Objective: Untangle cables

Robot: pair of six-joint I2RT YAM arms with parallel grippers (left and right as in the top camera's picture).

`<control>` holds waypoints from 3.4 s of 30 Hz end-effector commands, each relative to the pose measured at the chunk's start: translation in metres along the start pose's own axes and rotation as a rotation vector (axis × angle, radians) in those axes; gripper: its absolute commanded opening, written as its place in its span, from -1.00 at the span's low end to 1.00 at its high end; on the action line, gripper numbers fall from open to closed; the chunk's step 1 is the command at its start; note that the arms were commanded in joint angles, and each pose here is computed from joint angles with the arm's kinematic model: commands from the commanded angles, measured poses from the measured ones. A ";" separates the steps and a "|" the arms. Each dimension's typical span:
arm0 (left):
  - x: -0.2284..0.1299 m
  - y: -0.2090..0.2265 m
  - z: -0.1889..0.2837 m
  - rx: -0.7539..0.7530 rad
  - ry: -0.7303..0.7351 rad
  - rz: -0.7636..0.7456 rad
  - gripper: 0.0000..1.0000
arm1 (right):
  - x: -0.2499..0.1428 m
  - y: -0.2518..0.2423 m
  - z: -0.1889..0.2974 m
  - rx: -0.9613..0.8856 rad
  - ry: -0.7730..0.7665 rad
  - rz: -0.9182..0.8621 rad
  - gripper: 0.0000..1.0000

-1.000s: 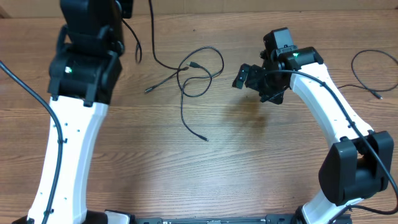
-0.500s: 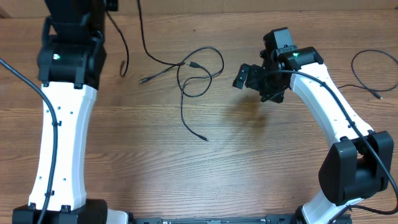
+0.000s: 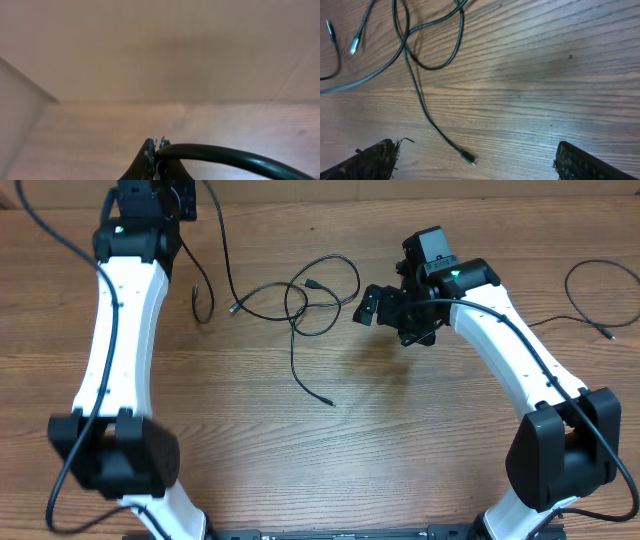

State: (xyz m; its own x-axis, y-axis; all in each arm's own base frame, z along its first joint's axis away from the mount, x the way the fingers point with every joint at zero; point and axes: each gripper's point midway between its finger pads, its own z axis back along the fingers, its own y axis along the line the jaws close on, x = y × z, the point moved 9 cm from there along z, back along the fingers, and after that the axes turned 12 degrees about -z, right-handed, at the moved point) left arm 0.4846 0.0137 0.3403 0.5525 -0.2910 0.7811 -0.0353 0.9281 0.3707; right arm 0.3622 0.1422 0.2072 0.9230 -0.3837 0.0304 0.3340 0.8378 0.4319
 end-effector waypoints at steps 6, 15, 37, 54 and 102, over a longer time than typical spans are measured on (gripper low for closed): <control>-0.050 0.031 -0.057 0.060 0.156 0.073 -0.92 | -0.001 -0.002 -0.005 -0.017 0.009 -0.004 0.99; -0.080 0.088 -0.061 0.102 0.219 0.137 -0.91 | -0.001 -0.001 -0.005 -0.015 0.006 -0.004 1.00; -0.056 0.050 -0.028 -0.086 0.185 0.090 0.99 | -0.022 0.030 -0.018 0.069 0.049 0.022 1.00; 0.007 -0.044 0.094 -0.453 -0.016 -0.129 0.99 | 0.031 0.022 -0.095 0.113 -0.045 -0.386 0.99; 0.006 -0.076 0.108 -0.542 0.000 -0.202 0.99 | 0.079 0.017 -0.148 0.305 -0.118 -0.422 -0.92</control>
State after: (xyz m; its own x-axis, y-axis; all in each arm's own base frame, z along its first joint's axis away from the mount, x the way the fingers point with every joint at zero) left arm 0.4059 -0.0827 0.3611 0.5348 -0.4611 0.7081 0.4878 0.8527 0.1868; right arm 0.4665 0.1827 0.0832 0.6753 -0.7218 -0.1513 0.6107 0.4322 0.6635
